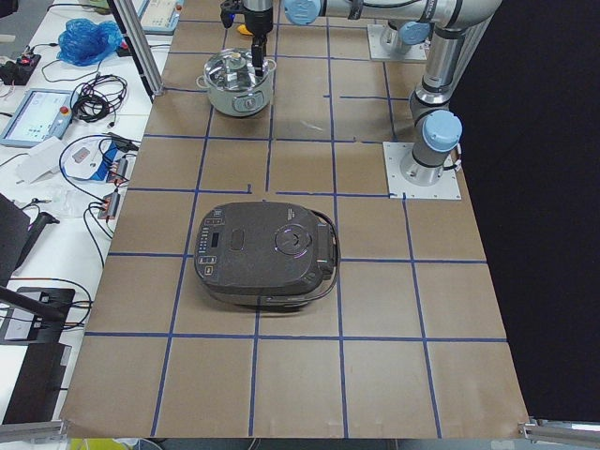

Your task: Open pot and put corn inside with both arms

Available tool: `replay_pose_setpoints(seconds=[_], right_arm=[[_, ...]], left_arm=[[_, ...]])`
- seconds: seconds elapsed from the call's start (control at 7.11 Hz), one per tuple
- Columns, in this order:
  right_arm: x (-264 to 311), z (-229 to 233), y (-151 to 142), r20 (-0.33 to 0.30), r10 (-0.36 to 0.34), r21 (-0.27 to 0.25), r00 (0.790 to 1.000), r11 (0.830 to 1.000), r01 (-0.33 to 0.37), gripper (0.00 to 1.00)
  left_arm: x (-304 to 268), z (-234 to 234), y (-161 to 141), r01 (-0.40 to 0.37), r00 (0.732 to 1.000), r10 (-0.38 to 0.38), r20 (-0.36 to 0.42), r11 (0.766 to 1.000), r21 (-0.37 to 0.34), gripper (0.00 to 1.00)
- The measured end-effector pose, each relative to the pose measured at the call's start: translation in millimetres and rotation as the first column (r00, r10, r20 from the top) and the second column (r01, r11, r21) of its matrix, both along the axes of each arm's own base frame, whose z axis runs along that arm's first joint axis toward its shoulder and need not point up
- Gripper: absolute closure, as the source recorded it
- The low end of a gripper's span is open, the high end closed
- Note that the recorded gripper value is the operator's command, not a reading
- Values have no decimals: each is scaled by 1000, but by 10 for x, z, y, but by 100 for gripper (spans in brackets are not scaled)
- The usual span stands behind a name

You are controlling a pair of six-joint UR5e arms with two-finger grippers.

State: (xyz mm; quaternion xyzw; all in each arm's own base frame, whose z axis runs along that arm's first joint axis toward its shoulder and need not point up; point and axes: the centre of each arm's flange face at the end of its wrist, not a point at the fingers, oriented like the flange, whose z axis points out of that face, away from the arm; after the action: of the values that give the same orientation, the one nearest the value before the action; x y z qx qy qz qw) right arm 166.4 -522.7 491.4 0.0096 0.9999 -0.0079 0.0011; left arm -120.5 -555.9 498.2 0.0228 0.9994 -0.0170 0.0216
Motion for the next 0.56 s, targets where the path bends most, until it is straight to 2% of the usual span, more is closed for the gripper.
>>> replay_pose_setpoints(seconds=[0.56], right_arm=[[-15,-15,-17,4,-4,-3,1000,1000,4,0]], left_arm=[[-4,-18,-7,1,1000,-1,3,1000,-8,0]])
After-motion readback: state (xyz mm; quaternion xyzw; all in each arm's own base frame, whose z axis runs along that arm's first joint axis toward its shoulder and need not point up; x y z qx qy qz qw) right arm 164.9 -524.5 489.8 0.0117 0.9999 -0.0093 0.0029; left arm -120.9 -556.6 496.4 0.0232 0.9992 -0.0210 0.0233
